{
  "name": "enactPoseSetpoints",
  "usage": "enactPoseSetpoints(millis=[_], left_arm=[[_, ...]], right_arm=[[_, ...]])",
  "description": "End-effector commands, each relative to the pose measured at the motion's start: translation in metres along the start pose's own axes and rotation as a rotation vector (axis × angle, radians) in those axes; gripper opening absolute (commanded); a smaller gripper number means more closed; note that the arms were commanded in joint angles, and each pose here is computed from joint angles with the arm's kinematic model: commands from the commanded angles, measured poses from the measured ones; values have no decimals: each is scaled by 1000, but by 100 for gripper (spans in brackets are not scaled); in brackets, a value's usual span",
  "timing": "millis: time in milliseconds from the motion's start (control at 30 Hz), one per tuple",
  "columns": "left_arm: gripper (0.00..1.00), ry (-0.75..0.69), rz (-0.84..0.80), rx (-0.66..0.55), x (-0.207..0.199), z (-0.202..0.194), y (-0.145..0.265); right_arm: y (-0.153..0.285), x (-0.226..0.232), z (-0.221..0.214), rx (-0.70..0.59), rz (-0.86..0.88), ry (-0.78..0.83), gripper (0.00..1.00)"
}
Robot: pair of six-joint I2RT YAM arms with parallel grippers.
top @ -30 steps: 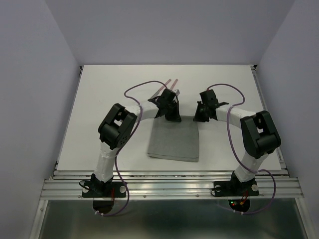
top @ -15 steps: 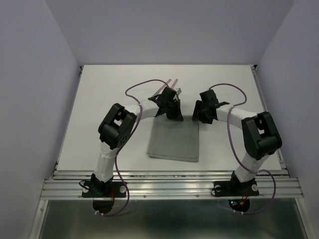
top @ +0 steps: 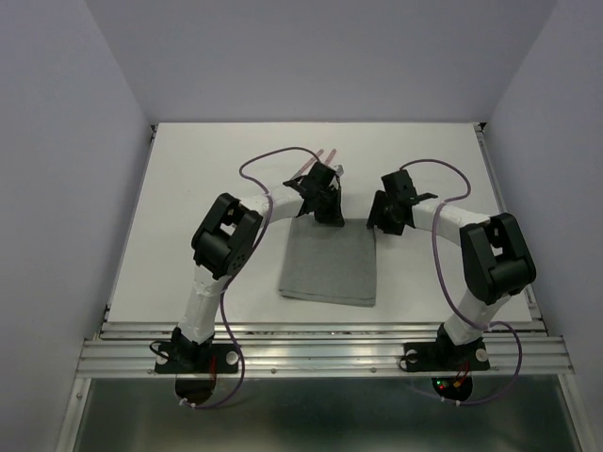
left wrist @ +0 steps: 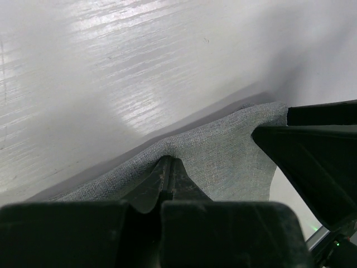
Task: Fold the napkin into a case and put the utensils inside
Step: Pick up the lower triangle-folded napkin from the center of the board.
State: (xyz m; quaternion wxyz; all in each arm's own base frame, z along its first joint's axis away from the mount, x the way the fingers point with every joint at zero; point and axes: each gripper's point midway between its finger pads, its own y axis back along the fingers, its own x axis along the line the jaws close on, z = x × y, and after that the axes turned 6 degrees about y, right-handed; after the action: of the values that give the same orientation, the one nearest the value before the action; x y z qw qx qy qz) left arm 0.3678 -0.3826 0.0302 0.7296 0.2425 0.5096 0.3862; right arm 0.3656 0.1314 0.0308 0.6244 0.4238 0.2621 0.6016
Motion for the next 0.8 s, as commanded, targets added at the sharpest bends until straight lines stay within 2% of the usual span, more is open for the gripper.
enactPoseSetpoints(millis=[0, 300, 467, 600, 633, 700, 767], left_arm=[[0, -22, 35, -2, 12, 1, 3], [0, -25, 40, -20, 11, 6, 10], [0, -32, 32, -15, 9, 7, 11], [0, -31, 24, 0, 10, 3, 8], [0, -29, 25, 2, 11, 2, 7], [0, -28, 24, 7, 12, 0, 6], [0, -29, 23, 12, 13, -1, 6]], right_arm=[[9, 5, 8, -23, 36, -18, 58], [1, 13, 3, 7, 75, -15, 57], [-8, 17, -4, 39, 96, -21, 53], [-16, 15, -8, 58, 78, -36, 41], [-18, 15, -9, 61, 77, -37, 33], [-18, 15, -8, 58, 74, -43, 26], [-15, 16, -4, 45, 79, -47, 14]])
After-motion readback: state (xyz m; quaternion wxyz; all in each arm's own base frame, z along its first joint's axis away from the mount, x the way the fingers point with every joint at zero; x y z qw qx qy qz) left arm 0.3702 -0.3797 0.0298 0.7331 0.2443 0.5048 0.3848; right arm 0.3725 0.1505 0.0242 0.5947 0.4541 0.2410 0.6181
